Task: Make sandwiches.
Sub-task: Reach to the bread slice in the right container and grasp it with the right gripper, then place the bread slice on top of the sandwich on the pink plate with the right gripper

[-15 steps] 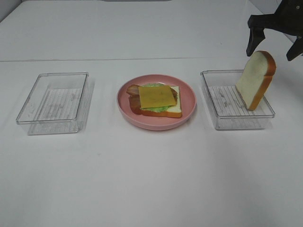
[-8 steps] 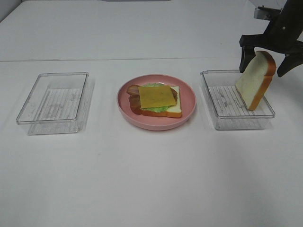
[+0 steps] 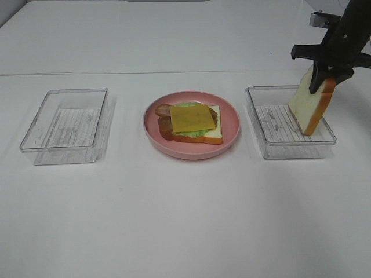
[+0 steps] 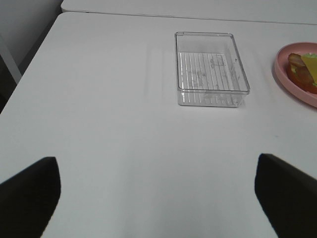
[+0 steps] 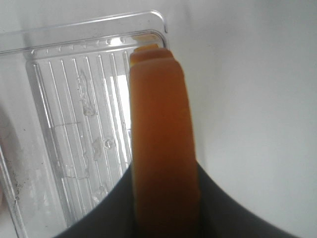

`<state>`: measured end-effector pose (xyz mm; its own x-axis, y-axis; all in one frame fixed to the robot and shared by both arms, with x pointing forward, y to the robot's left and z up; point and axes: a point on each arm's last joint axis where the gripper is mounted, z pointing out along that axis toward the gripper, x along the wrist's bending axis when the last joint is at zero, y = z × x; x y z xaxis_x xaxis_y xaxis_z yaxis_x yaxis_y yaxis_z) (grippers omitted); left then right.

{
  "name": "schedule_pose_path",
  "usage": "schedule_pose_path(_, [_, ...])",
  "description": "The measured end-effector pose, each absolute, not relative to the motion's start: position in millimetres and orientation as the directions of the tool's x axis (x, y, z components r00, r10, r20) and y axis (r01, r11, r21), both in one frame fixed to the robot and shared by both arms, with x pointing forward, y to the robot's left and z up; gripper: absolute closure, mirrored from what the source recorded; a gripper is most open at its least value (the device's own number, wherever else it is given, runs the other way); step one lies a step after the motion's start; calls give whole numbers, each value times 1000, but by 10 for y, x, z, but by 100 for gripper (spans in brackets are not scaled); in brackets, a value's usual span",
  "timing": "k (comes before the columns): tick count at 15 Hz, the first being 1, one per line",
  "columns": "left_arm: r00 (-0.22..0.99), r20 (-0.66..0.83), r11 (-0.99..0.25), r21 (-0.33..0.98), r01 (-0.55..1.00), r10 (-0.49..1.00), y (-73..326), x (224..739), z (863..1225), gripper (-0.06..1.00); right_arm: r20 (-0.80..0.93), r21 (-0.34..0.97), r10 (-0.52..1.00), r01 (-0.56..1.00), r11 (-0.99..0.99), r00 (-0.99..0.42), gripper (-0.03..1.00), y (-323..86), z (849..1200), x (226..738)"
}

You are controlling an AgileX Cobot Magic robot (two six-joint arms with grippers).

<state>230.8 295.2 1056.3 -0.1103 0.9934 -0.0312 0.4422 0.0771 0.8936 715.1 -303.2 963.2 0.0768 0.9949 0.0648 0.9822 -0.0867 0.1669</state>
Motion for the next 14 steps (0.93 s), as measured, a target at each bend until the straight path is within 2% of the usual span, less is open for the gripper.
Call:
schedule_pose_path(5, [-110, -31, 77, 894, 442, 993, 2952, 2308, 10563, -4, 72, 146, 990, 981, -131, 122, 73, -3030, 9680, 7118])
schedule_pose_path(9, [-110, -31, 77, 894, 442, 993, 2952, 2308, 10563, -4, 100, 233, 987, 962, -146, 125, 73, -3013, 10175, 7005])
schedule_pose_path(10, [-110, -31, 77, 894, 442, 993, 2952, 2308, 10563, -4, 175, 293, 977, 941, -167, 118, 73, -2952, 10527, 6896])
schedule_pose_path(12, [-110, -31, 77, 894, 442, 993, 2952, 2308, 10563, -4, 273, 303, 956, 935, -186, 102, 73, -2863, 10713, 6766])
schedule_pose_path(14, [-110, -31, 77, 894, 442, 993, 2952, 2308, 10563, -4, 476, 276, 879, 948, -159, 9, 73, -2652, 10842, 6477])
